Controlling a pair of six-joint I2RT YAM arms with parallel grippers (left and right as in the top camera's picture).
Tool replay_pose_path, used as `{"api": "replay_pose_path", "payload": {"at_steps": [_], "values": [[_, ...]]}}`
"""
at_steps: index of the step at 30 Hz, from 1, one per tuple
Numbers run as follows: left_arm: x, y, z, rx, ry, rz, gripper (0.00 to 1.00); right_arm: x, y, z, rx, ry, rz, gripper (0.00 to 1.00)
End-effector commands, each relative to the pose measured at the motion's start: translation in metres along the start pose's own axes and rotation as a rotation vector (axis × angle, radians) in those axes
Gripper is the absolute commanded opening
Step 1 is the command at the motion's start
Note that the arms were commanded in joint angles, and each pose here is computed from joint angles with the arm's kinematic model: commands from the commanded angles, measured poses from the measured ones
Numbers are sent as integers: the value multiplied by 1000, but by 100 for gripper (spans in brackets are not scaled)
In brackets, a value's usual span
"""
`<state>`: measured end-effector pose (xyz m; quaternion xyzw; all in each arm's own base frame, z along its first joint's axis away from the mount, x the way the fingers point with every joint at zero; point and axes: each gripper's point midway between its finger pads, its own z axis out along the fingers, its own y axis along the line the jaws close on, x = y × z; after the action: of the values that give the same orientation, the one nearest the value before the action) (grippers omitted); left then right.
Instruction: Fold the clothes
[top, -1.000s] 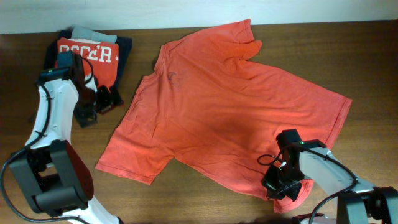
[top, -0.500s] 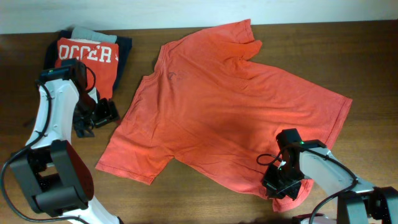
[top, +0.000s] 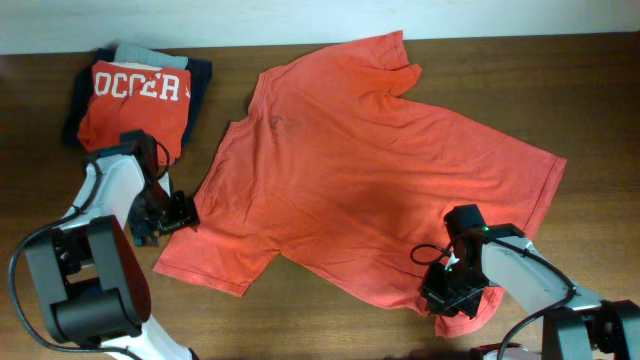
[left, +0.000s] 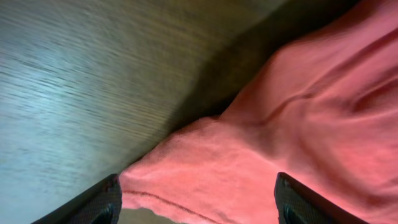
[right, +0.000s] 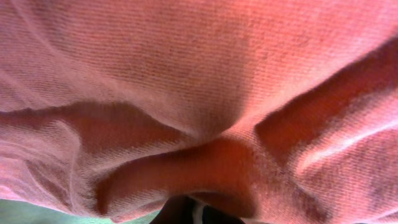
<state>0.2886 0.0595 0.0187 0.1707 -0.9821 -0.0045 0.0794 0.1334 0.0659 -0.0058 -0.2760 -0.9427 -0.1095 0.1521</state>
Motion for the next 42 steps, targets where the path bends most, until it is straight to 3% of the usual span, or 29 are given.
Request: {"api": "replay_pose_path", "payload": {"at_steps": [1, 6, 9, 17, 25, 42], "values": [[10, 4, 14, -15, 34, 24, 77, -14, 2, -2, 7, -57, -22, 10], [26, 6, 34, -20, 67, 24, 60, -14, 2, -2, 6, -57, -23, 11], [30, 6, 41, -21, 70, 23, 30, -14, 2, -2, 6, -57, -24, 11], [30, 5, 37, -16, 79, 22, 2, -12, 1, -2, 10, -51, -31, 5], [19, -5, -4, 31, 90, -64, 1, -11, 7, -19, 21, -39, -52, 4], [-23, -43, -60, 65, -71, 25, 0, -7, 11, -65, 93, -26, -73, 4]]}}
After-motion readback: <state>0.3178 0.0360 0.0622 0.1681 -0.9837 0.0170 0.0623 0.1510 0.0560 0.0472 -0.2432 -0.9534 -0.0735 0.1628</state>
